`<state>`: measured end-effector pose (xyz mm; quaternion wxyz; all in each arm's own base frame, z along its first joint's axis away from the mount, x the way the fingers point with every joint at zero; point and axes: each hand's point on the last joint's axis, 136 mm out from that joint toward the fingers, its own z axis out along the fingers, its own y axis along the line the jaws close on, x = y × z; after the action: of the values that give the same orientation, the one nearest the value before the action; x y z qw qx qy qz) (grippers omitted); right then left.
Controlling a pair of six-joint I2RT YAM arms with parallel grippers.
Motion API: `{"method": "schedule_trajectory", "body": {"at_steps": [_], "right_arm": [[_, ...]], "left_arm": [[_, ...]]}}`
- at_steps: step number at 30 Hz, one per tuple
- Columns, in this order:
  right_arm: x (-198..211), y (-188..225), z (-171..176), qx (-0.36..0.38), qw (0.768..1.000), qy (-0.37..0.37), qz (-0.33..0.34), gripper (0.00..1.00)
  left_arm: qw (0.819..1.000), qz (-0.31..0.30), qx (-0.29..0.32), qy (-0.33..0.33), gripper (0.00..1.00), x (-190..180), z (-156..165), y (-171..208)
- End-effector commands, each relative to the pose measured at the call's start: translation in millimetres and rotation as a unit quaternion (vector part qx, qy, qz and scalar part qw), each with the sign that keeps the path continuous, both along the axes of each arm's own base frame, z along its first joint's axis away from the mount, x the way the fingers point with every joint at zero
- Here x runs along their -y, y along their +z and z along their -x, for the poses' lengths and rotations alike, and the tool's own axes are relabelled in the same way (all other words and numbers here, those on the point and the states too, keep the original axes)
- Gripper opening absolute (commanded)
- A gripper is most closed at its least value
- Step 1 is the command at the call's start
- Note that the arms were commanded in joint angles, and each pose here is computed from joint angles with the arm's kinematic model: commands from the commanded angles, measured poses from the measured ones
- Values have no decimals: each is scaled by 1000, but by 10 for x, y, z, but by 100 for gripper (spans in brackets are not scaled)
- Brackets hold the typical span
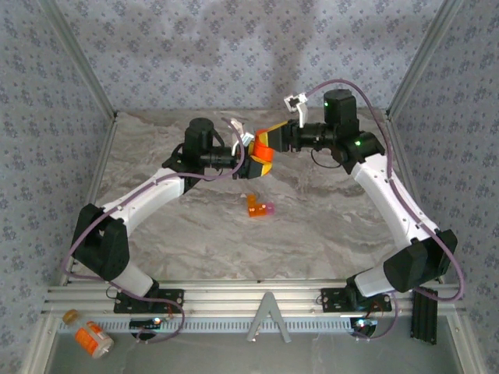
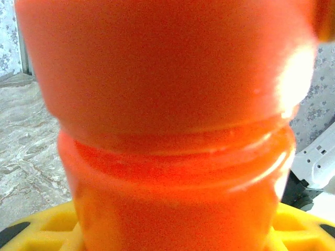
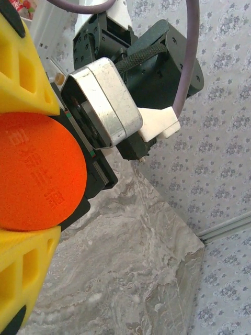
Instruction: Sort the pills into containers
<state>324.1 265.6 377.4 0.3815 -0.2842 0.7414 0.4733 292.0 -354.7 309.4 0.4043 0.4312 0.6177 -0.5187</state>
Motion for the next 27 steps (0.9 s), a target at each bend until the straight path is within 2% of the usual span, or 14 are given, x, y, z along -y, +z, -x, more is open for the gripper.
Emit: {"method": "schedule_trajectory", "body": {"at_steps": [1, 8, 11, 19, 22, 27], "right_arm": [[-4, -53, -1, -3, 1000, -23, 6, 42], [-107, -397, -88, 4, 991, -132, 31, 40], [-161, -492, -149, 4, 986, -166, 20, 40], [-250, -544, -307, -11, 983, -183, 13, 41], [-181, -448, -334, -11, 984, -175, 10, 46], [100, -167, -286, -2, 987, -160, -12, 67]], "left_arm": [[999, 19, 41, 16, 0, 21, -44, 269], [993, 31, 61, 96, 0, 85, -224, 307], [990, 38, 69, 118, 0, 122, -259, 322], [987, 46, 64, 141, 0, 220, -356, 281], [988, 38, 62, 138, 0, 241, -371, 245], [988, 33, 58, 139, 0, 169, -429, 225]]}}
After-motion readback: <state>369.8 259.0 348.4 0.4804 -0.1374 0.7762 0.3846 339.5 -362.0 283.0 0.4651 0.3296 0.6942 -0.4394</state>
